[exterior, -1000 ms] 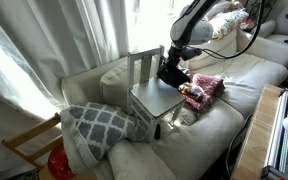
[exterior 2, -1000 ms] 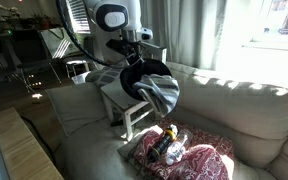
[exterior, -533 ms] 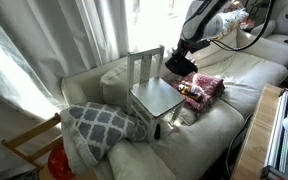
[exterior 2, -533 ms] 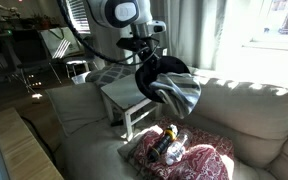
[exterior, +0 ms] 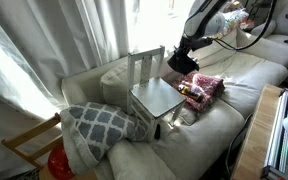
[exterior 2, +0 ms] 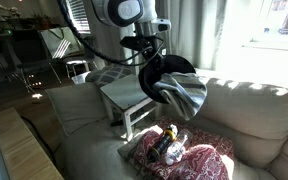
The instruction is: Put the striped grey and white towel inside the black hat and then put the black hat on the maroon fleece
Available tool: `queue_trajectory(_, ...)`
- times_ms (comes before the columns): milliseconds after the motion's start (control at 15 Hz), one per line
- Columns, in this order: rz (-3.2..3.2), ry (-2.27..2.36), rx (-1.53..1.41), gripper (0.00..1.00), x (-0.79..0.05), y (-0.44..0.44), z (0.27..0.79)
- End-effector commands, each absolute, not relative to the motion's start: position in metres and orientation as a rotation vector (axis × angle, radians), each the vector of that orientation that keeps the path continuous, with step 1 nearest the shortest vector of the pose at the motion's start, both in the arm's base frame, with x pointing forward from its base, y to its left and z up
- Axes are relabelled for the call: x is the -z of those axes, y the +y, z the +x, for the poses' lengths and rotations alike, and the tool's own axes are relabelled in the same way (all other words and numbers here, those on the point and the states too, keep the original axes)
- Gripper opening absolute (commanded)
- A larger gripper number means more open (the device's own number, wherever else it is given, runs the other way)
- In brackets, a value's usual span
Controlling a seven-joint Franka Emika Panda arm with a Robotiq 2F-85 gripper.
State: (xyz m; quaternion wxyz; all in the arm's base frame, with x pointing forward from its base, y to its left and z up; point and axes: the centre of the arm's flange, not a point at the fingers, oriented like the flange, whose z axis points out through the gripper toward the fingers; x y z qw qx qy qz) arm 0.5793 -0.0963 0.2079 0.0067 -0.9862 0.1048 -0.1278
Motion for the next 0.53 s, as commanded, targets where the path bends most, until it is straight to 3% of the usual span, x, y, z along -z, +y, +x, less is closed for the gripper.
queue_trajectory(0, -3.085, 0.328, 0.4, 0.02, -0.208, -0.096, 0.579)
queue_trajectory(467, -3.375, 0.38, 0.408, 0.02, -0.139, -0.129, 0.581)
